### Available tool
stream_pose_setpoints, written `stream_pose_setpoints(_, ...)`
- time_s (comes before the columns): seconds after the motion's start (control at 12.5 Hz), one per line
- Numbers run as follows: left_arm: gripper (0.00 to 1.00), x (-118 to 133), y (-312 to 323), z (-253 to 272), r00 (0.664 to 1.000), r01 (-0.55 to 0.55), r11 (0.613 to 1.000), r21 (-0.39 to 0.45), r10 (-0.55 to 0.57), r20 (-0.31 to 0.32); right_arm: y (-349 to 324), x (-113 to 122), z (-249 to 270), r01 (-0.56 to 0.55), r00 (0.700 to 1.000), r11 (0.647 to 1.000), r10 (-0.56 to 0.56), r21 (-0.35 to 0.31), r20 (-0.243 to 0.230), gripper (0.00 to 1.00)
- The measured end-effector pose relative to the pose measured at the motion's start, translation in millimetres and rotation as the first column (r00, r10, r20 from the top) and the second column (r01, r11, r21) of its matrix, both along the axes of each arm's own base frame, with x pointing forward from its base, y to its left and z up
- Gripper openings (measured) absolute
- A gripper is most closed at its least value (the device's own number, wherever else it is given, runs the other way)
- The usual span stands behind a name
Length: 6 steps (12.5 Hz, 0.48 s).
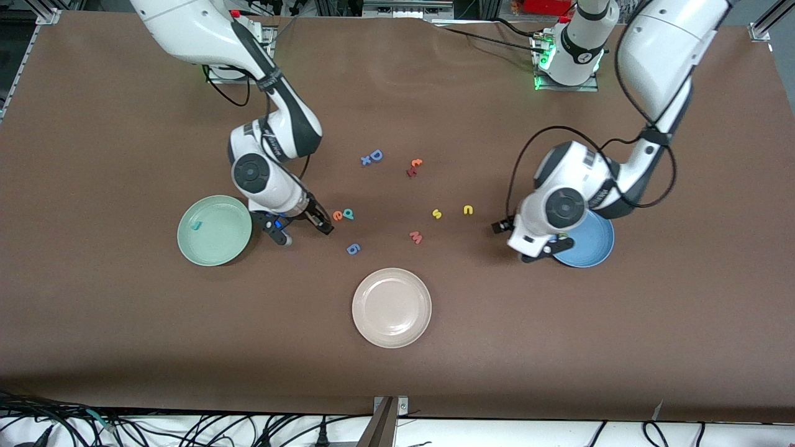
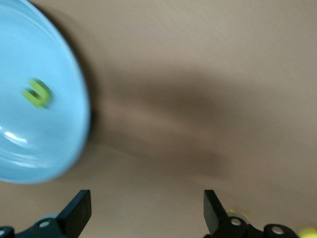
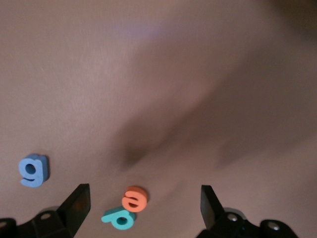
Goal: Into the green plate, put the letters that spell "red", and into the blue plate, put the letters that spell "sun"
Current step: 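Grasp the orange a with the right gripper while the left gripper grasps yellow u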
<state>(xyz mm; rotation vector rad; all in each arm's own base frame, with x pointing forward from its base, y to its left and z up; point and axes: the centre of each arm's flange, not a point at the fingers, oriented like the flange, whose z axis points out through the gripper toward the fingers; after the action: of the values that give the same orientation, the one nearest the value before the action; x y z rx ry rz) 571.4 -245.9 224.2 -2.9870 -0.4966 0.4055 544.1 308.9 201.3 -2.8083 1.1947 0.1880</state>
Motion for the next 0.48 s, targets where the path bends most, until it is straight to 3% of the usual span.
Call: stream_pose_setpoints(0.48,1.00,-33.4,-75.1,-34.6,0.996,0.084,0.996,-0.040,-0.083,0.018,20.6,-11.8,-25.9,0.057,0.998,0.998,-0.057,-0.003,0.005,0.97)
